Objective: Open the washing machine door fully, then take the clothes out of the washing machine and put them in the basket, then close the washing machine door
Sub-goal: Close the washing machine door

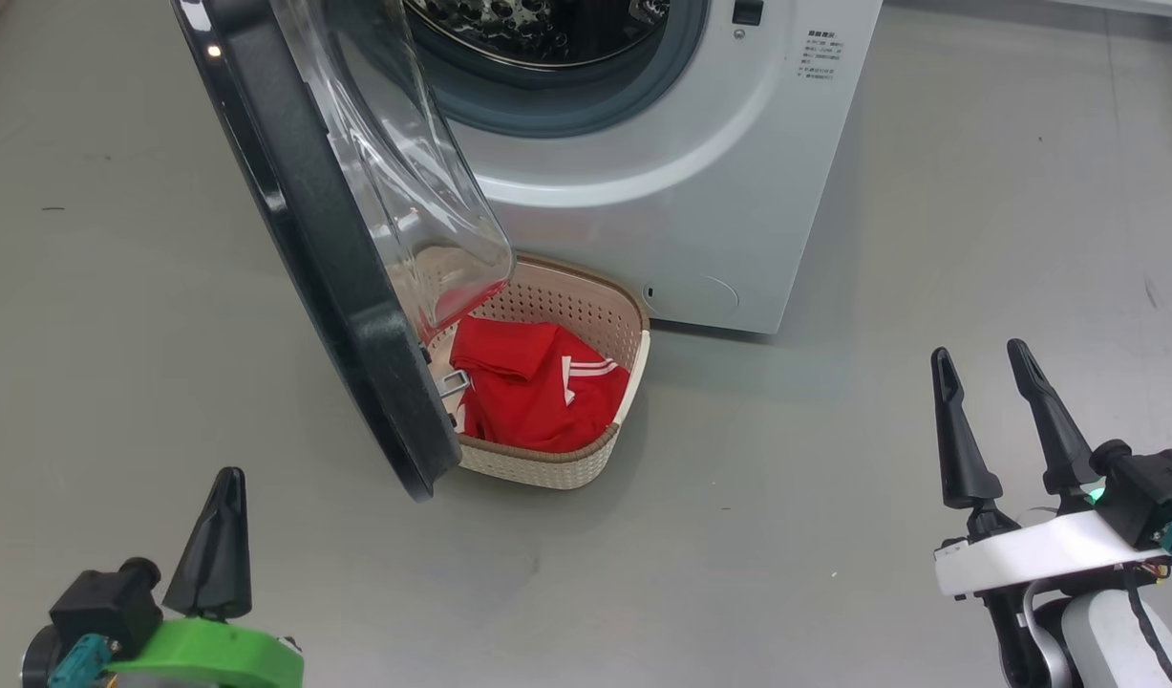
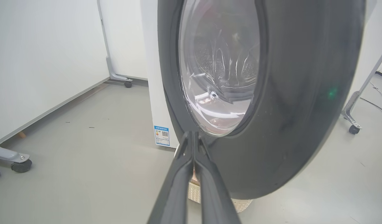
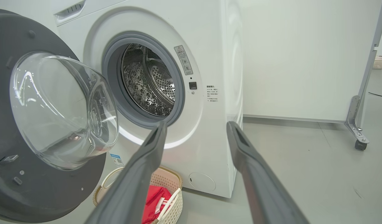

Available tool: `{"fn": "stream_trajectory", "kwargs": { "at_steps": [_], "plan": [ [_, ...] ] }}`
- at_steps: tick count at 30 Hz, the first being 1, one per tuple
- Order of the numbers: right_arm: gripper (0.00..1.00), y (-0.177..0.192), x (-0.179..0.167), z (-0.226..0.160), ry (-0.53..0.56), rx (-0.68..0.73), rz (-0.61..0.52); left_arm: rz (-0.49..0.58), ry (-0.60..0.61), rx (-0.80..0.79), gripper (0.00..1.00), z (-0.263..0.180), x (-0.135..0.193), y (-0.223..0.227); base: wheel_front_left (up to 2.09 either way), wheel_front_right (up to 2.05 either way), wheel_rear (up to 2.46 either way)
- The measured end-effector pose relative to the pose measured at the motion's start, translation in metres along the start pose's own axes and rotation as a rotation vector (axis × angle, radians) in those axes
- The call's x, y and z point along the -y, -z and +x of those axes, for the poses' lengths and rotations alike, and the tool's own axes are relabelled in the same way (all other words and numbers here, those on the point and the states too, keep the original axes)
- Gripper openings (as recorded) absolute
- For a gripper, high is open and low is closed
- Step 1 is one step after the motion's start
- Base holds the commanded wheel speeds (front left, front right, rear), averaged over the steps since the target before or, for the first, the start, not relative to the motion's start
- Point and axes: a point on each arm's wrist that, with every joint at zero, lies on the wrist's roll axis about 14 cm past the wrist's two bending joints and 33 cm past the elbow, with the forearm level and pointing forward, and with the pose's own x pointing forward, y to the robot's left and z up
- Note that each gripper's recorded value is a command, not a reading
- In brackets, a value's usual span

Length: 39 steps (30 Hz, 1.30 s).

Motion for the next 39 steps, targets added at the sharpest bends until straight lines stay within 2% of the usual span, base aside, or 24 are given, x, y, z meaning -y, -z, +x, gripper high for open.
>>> {"fn": "stream_trajectory", "kwargs": {
  "at_steps": [6,8,11,16,20,26,29,39],
  "plan": [
    [1.0,0.002,0.0,0.001,-0.001,-0.004,0.003,-0.066,-0.004,0.067,0.0,0.012,0.0,-0.022,0.0,0.0,0.0],
    [1.0,0.002,0.0,0.001,-0.001,-0.005,0.005,-0.132,-0.03,0.089,0.0,0.016,-0.006,-0.03,0.0,0.0,0.0],
    [1.0,0.004,0.0,0.001,0.0,-0.008,0.007,-0.287,-0.062,0.096,0.0,0.021,-0.01,-0.034,0.0,0.0,0.0],
    [1.0,0.005,0.001,0.001,0.004,-0.012,0.01,-0.628,-0.08,0.066,0.0,0.028,-0.01,-0.033,0.0,0.0,0.0],
    [1.0,0.007,0.003,0.001,0.009,-0.015,0.012,-0.85,-0.018,0.03,0.0,0.037,0.0,-0.039,0.0,0.0,0.0],
    [1.0,0.008,0.004,0.001,0.012,-0.019,0.014,-1.131,0.068,-0.133,0.0,0.041,0.024,-0.028,0.0,0.0,0.0],
    [1.0,0.009,0.005,0.0,0.015,-0.02,0.014,-1.225,0.122,-0.168,0.0,0.044,0.035,-0.037,0.0,0.0,0.0],
    [1.0,0.01,0.008,-0.002,0.025,-0.022,0.016,-1.395,0.276,-0.287,0.0,0.046,0.074,-0.053,0.0,0.0,0.0]
  ]
}}
